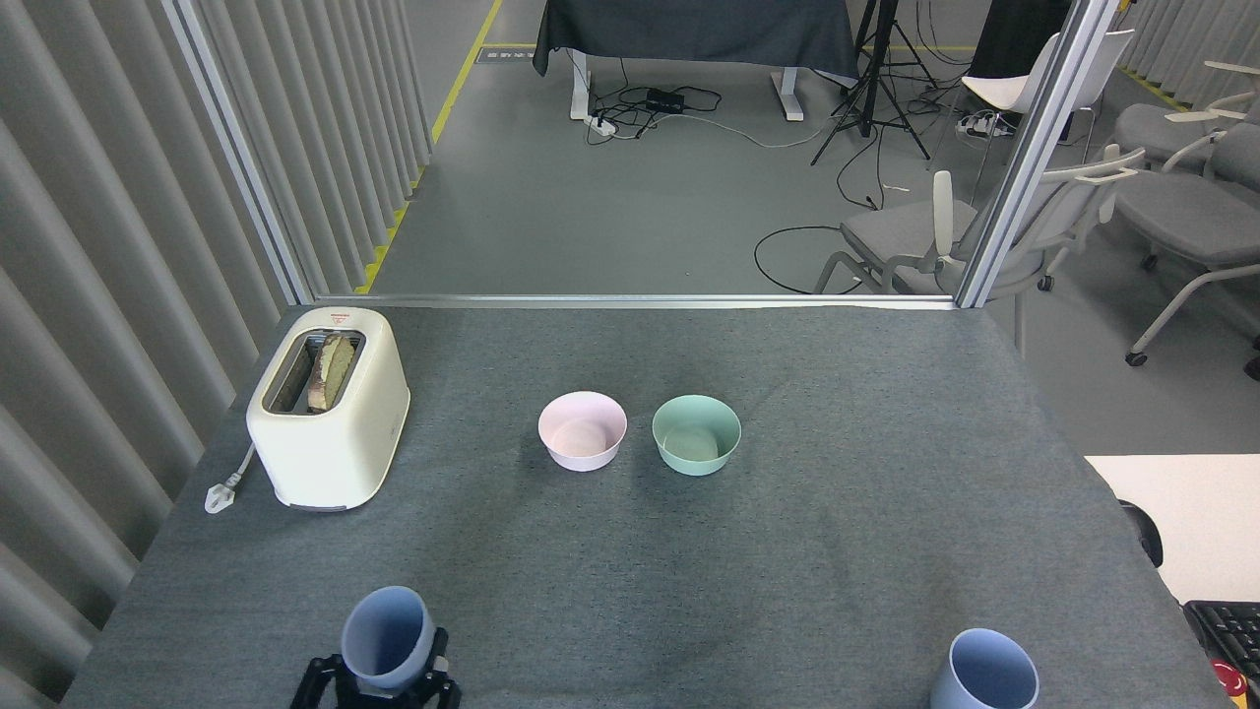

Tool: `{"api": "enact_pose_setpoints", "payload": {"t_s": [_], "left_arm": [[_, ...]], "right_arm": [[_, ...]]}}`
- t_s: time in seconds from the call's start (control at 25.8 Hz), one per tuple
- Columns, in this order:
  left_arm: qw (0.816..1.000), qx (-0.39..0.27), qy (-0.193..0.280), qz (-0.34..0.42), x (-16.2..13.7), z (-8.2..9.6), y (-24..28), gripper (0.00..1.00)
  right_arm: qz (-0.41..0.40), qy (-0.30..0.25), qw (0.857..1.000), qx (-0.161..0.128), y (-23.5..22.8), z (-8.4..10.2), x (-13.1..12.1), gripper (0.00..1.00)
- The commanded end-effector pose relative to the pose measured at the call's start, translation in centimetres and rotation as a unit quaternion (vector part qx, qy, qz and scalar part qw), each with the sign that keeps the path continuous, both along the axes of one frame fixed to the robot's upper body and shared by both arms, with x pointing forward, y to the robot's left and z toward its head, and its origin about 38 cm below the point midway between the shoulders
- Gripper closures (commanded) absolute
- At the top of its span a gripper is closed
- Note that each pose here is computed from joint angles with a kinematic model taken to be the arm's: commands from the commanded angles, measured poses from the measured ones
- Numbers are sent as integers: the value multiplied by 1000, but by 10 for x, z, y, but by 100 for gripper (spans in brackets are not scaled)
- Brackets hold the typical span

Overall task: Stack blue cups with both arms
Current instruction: 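Grasp the blue cup nearest the left gripper with the left gripper, then carry the held blue cup toward the table center and set it down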

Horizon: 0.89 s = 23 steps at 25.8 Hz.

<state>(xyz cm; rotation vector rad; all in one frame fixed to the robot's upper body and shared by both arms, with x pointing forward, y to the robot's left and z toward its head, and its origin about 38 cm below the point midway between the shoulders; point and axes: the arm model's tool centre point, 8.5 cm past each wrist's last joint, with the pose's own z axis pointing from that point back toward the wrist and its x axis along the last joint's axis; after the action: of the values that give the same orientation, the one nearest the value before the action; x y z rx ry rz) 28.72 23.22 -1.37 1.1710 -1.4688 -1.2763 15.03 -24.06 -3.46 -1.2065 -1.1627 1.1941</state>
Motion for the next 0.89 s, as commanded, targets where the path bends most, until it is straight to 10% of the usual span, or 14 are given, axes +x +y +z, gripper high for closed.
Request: {"api": "enact_pose_setpoints", "payload": {"t_s": [0.0, 0.85], "left_arm": [[998, -13, 7, -65, -3, -5, -52, 42], [992, 26, 37, -122, 48, -31, -140, 40]], "right_arm": [[-1, -1, 1000, -1, 1, 0, 0, 0], [-7, 0, 1000, -4, 5, 0, 0, 0]]}}
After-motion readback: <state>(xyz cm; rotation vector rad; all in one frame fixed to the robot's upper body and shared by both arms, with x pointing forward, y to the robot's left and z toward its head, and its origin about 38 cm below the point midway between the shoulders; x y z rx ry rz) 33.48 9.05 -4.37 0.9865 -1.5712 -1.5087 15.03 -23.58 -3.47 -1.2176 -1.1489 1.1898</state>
